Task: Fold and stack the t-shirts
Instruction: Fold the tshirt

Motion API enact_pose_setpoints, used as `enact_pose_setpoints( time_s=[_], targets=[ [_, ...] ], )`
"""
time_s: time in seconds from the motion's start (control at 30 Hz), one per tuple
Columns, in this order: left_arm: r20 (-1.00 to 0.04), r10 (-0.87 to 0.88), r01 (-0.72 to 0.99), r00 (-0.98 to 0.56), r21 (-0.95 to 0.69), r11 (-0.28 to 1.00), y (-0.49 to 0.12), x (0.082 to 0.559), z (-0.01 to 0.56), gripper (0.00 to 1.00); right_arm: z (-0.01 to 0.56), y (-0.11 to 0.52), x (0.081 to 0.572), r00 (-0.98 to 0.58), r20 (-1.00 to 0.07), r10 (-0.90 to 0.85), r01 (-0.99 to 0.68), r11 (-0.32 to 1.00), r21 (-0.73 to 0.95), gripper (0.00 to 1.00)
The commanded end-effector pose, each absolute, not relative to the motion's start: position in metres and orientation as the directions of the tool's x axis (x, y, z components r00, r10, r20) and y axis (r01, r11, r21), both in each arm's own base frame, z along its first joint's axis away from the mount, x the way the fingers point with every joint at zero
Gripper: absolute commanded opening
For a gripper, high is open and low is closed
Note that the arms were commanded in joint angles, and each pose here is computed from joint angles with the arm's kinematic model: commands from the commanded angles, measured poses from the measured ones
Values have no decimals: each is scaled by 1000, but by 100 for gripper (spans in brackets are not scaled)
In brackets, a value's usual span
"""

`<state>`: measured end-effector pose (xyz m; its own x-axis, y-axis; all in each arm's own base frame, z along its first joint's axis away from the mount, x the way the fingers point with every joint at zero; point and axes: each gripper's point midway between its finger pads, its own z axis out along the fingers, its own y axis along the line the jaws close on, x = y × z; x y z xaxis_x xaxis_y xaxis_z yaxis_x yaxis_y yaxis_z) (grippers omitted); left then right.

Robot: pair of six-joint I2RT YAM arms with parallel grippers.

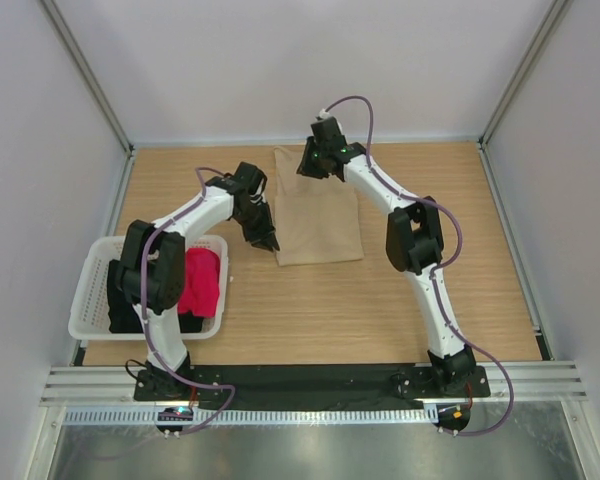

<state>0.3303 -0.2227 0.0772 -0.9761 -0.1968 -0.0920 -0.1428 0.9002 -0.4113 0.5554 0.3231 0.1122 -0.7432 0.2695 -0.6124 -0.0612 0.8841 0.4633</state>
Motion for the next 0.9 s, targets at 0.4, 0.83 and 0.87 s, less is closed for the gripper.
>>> enact_pose_setpoints(
  time_s=[0.4,0.83,0.87],
  targets=[
    [-72,-148,-96,-986,-477,874,-241,339,75,20,85,323,533,-800,-520,300,-53,828,559,15],
    [-20,-140,-114,-990,-475,872,-243,333,57,20,59,298,559,-817,-464,342,1,806,592,14],
    [-23,-139,-112,-990,-478,871,-244,335,58,21,63,299,559,-817,-466,340,-5,803,596,15]
  ],
)
